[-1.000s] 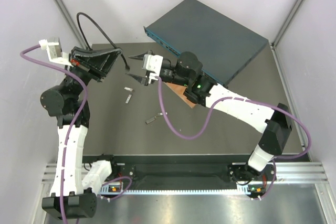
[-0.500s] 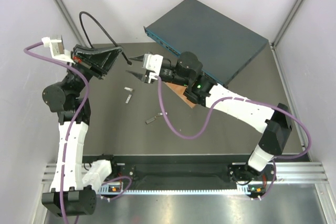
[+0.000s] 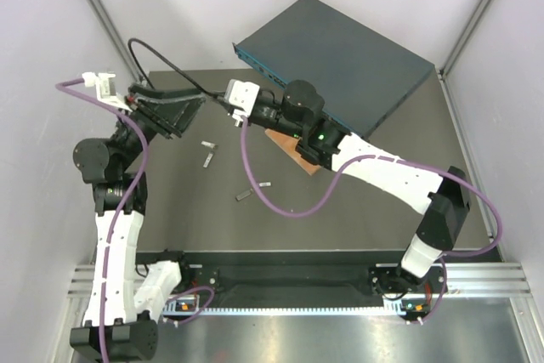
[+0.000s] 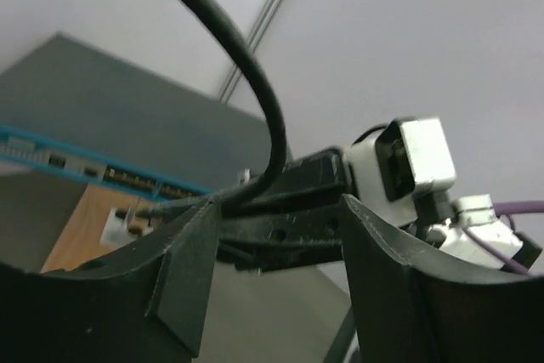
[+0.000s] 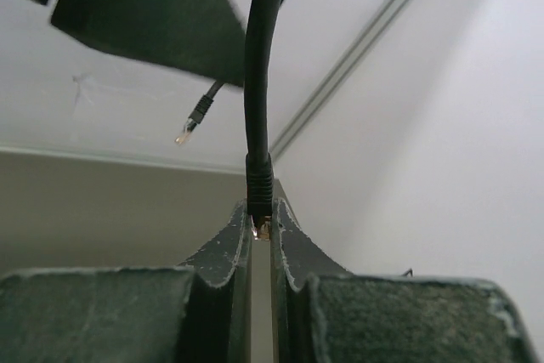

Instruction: Insert the plug into the switch port

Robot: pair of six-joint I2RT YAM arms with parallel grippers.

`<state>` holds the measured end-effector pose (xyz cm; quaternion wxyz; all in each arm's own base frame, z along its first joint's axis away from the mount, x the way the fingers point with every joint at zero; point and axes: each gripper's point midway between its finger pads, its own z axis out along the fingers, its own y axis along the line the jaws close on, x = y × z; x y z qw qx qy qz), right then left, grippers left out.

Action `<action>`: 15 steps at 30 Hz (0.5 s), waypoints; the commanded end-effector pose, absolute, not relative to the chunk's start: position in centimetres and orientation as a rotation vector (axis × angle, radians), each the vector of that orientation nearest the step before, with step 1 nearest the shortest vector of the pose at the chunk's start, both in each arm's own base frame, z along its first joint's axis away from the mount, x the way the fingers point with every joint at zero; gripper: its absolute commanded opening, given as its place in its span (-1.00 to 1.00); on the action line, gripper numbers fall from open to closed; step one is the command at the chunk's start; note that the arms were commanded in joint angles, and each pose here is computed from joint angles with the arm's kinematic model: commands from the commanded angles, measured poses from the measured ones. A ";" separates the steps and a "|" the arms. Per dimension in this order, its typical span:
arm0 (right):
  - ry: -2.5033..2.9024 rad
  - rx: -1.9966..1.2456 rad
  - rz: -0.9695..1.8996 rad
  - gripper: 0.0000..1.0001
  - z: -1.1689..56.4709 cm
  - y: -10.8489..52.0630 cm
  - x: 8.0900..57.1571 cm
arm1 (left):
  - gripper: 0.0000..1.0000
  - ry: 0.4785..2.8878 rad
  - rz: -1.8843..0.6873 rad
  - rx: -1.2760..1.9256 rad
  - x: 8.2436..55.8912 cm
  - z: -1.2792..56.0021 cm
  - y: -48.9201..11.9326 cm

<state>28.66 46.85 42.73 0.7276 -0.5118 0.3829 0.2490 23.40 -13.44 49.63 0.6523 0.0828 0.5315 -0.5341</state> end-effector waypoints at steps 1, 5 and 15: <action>0.840 -1.103 0.443 -1.00 45.6 44.5 30.0 | 0.27 1.421 -1.206 0.201 23.3 44.5 -14.1; 0.861 -1.132 0.347 -1.00 45.0 43.2 31.7 | 0.38 1.618 -1.163 0.407 21.5 39.3 -14.9; 0.840 -1.343 0.183 -1.00 39.5 41.7 32.1 | 0.34 1.629 -0.911 0.857 14.7 39.2 -14.6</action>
